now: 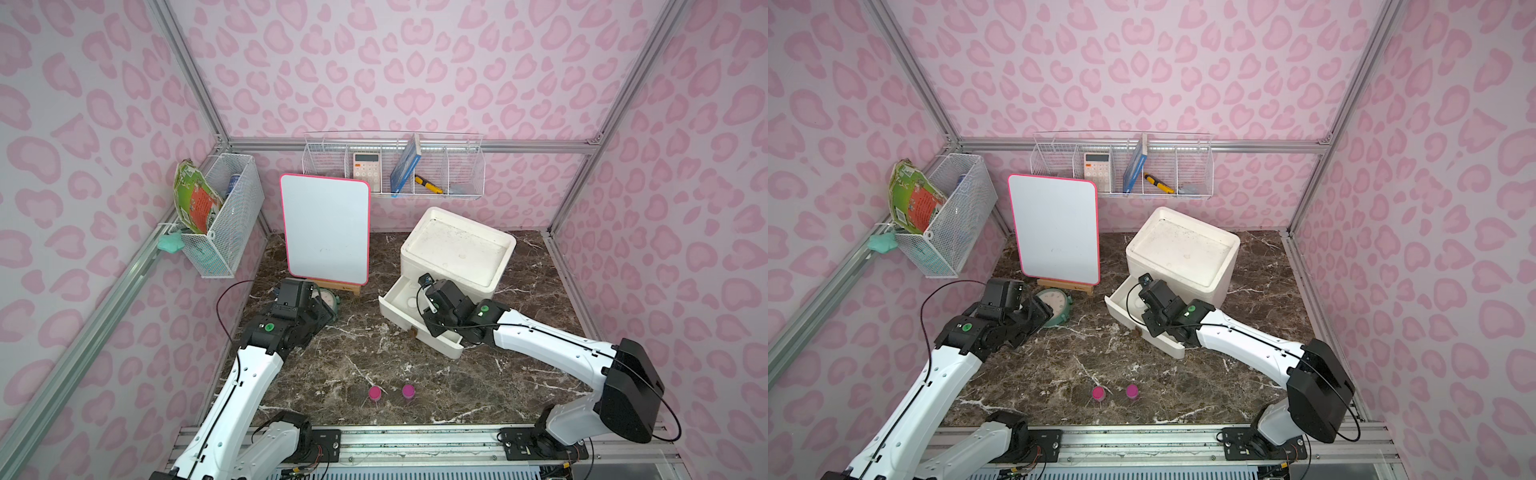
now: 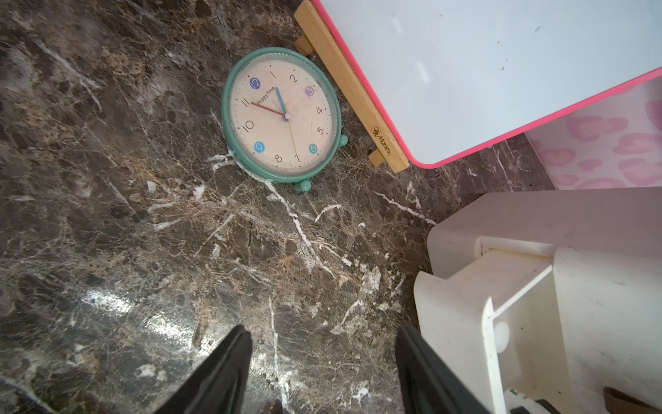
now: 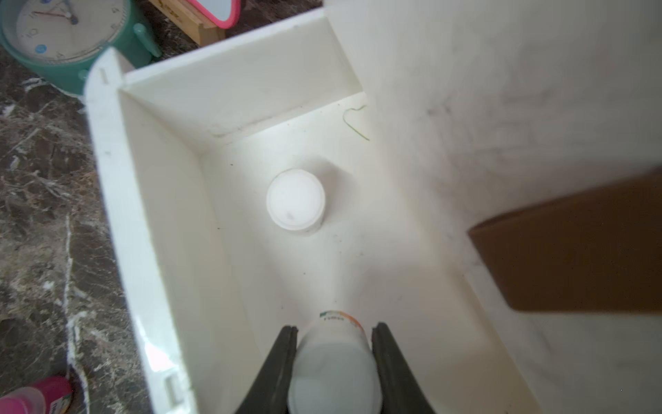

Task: Put the paint cans in the drawer according to color
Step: Place the paint can in the drawer.

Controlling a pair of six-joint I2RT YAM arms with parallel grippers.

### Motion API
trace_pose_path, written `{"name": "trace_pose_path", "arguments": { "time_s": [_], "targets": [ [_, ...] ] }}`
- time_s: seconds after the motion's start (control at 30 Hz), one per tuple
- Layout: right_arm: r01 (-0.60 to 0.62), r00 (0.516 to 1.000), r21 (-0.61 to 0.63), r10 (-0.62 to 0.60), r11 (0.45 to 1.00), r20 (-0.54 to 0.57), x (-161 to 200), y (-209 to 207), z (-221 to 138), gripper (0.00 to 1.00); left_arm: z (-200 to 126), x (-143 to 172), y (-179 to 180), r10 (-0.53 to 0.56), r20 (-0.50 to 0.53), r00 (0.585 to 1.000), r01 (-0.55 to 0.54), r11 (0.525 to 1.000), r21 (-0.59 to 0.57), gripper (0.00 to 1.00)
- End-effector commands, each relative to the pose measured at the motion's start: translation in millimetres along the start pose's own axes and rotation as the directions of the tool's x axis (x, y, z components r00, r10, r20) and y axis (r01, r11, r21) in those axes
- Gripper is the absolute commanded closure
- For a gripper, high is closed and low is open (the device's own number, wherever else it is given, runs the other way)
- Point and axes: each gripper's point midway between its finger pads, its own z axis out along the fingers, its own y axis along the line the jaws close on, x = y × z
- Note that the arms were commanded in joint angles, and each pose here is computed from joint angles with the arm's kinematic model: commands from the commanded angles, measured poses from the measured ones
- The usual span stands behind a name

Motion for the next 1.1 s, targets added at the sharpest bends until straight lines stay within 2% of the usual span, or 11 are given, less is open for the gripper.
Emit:
{"name": "trace_pose_path", "arguments": {
  "time_s": [0.0, 0.1, 0.33, 0.47, 0.53, 0.67, 0.83, 0.9, 0.97, 1.0, 1.07],
  "targets": [
    [-0.043, 0.999, -0.023, 0.043, 0.999, 0.008, 1, 1, 5, 0.81, 2, 0, -7, 0.026, -0.008, 1.000, -0.026, 0.999, 0.027, 0.31],
    [-0.049, 0.999, -0.026, 0.049, 0.998, -0.001, 6, 0, 10, 0.77, 5, 1, -10, 0.035, -0.014, 0.999, -0.034, 0.998, 0.045, 0.31],
    [-0.044, 0.999, -0.023, 0.044, 0.999, 0.004, 4, -1, 11, 0.52, 14, 12, -20, 0.087, -0.032, 0.996, -0.085, 0.995, 0.059, 0.32],
    [-0.044, 0.998, -0.056, 0.047, 0.997, 0.049, -7, 2, -1, 0.44, 13, 22, -38, 0.186, 0.016, 0.982, -0.187, 0.977, 0.103, 0.32],
    [-0.029, 0.993, -0.096, 0.040, 0.995, 0.113, -20, 8, -17, 0.42, 11, 30, -47, 0.260, 0.060, 0.964, -0.266, 0.956, 0.124, 0.32],
    [0.056, 0.949, -0.186, 0.005, 0.981, 0.315, -49, 27, -65, 0.41, 10, 62, -64, 0.419, 0.185, 0.889, -0.451, 0.869, 0.204, 0.32],
    [-0.022, 0.832, -0.174, 0.114, 0.985, 0.542, -67, 0, -119, 0.42, 14, 115, -82, 0.524, 0.334, 0.783, -0.619, 0.703, 0.349, 0.33],
    [-0.066, 0.793, -0.153, 0.145, 0.986, 0.592, -69, -14, -135, 0.42, 14, 134, -93, 0.557, 0.393, 0.732, -0.681, 0.616, 0.396, 0.32],
    [-0.110, 0.758, -0.132, 0.169, 0.985, 0.630, -70, -29, -148, 0.42, 16, 156, -103, 0.611, 0.434, 0.662, -0.748, 0.507, 0.428, 0.31],
    [-0.127, 0.744, -0.125, 0.178, 0.984, 0.644, -70, -35, -153, 0.42, 17, 161, -108, 0.627, 0.449, 0.637, -0.769, 0.475, 0.427, 0.31],
    [-0.155, 0.721, -0.123, 0.197, 0.980, 0.665, -68, -44, -160, 0.43, 25, 167, -116, 0.653, 0.462, 0.600, -0.798, 0.447, 0.405, 0.30]
  ]
}}
